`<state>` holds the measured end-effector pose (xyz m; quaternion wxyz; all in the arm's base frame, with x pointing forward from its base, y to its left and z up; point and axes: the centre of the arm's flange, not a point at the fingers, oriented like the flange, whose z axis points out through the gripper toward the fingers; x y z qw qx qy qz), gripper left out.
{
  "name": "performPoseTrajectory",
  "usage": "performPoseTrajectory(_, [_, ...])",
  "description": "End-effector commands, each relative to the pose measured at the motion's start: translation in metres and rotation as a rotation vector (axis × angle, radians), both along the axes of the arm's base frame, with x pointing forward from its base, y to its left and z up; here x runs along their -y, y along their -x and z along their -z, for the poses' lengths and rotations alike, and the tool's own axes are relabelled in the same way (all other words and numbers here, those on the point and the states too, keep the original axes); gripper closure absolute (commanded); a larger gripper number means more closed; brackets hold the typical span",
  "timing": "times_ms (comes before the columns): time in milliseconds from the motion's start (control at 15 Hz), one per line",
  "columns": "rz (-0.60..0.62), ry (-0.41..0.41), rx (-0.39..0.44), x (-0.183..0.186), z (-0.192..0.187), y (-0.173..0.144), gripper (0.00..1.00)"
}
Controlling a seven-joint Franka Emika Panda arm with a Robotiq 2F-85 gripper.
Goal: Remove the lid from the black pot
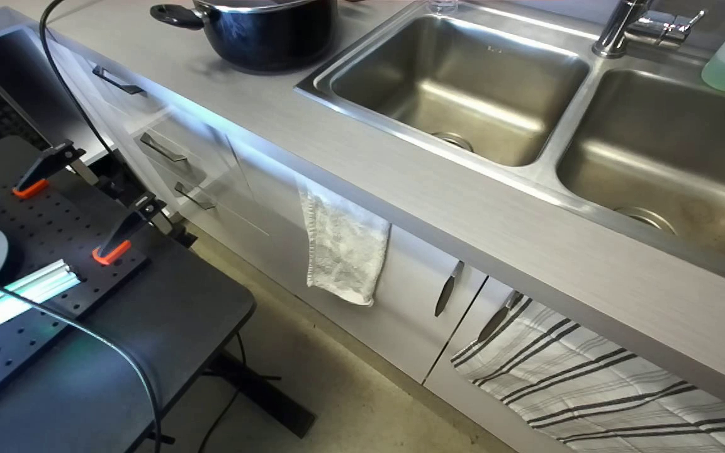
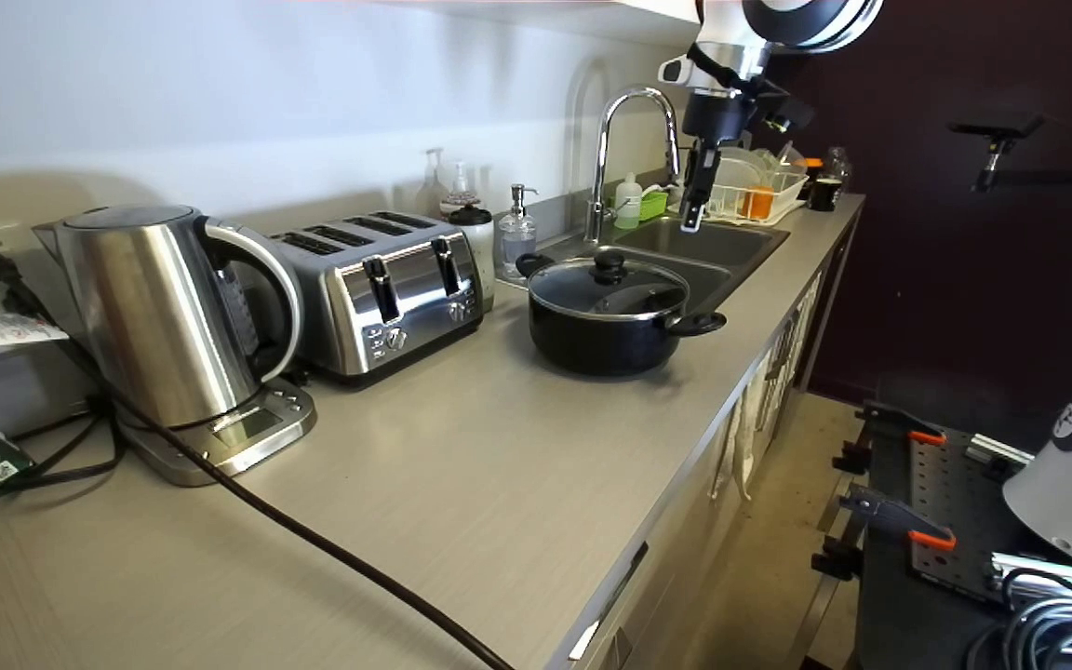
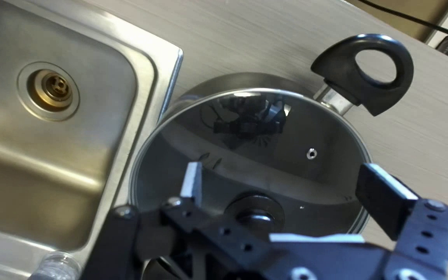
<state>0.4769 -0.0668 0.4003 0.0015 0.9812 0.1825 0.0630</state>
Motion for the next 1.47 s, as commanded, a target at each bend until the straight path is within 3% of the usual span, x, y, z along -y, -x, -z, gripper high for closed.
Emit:
performPoseTrajectory(0, [-0.040, -0.025, 0.004, -0.003, 0.017, -0.041, 0.00])
performPoseTrajectory(800, [-0.095, -0.027, -0.002, -0.028, 0.055, -0.105, 0.00])
performPoseTrajectory(867, [-0.098, -0.028, 0.000, -0.030, 0.055, -0.108, 0.25])
performPoseTrajectory(933, [-0.103, -0.028, 0.002, -0.031, 0.055, -0.109, 0.26])
performPoseTrajectory(1400, [-0.113, -0.033, 0.013, -0.035, 0.048, -0.107, 0.76])
